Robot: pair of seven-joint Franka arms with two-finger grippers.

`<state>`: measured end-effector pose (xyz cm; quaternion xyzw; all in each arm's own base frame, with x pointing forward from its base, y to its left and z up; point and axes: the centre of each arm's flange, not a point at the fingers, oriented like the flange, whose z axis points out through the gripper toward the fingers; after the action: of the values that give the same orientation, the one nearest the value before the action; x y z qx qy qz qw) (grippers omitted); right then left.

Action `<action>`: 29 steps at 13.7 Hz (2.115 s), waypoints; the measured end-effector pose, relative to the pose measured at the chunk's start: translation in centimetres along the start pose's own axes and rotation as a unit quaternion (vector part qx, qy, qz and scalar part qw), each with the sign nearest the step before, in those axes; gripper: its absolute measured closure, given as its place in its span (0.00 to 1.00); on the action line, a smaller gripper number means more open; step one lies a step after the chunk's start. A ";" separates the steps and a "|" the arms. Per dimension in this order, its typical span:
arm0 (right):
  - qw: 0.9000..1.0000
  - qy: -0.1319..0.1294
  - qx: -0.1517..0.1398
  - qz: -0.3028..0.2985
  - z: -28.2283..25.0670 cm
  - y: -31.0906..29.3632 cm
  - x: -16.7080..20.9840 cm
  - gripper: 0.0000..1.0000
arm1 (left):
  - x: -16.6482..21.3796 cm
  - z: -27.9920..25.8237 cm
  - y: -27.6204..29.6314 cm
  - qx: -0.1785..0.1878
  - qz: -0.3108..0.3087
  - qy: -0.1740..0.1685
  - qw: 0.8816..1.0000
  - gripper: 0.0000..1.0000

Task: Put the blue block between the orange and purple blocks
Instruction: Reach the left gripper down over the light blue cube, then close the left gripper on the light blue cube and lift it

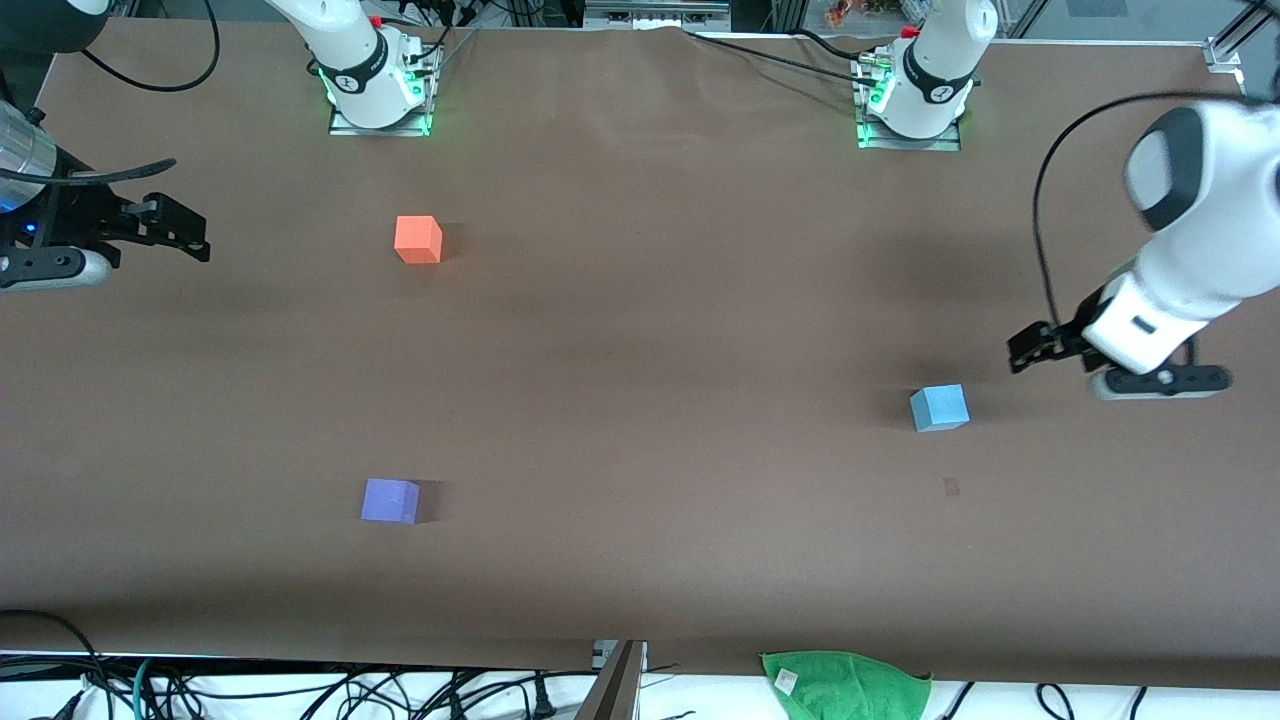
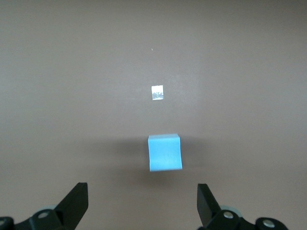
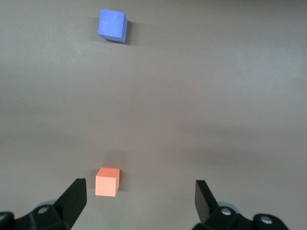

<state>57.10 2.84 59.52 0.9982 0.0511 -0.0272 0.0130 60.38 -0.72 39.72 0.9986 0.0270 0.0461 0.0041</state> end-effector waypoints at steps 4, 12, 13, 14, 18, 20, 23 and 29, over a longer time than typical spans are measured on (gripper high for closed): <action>1.000 0.000 0.000 0.001 0.0 0.1 0.0 0.00 | -1.6 7.4 1.4 -0.004 -0.023 -0.024 0.999 0.00; 1.000 0.001 0.000 0.000 -0.1 0.0 0.0 0.00 | -1.9 14.7 4.1 -0.002 -0.035 -0.030 0.999 0.00; 1.000 0.001 0.000 0.000 -0.1 0.0 0.0 0.00 | -1.9 14.9 3.7 0.000 -0.035 -0.031 0.999 0.00; 1.000 0.001 0.000 0.000 -0.1 0.0 0.0 0.00 | -1.9 15.3 3.5 0.003 -0.036 -0.034 0.999 0.00; 1.000 0.001 0.000 -0.001 -0.1 0.0 0.0 0.00 | -2.4 17.8 2.6 0.009 -0.040 -0.053 0.998 0.00; 1.000 0.002 0.000 -0.001 -0.1 0.0 0.0 0.00 | -2.6 18.6 2.9 0.009 -0.037 -0.055 0.998 0.00; 1.000 0.002 0.000 -0.001 -0.1 0.0 0.0 0.00 | -2.4 19.5 3.2 0.008 -0.034 -0.041 0.999 0.04; 1.000 0.002 0.000 -0.001 -0.1 0.0 0.0 0.00 | -1.2 18.4 2.9 0.012 -0.004 -0.017 1.000 0.41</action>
<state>57.12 2.83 59.65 0.9983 0.0517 -0.0257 0.0128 61.09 -3.81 21.27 0.9991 0.0317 0.0285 -0.0069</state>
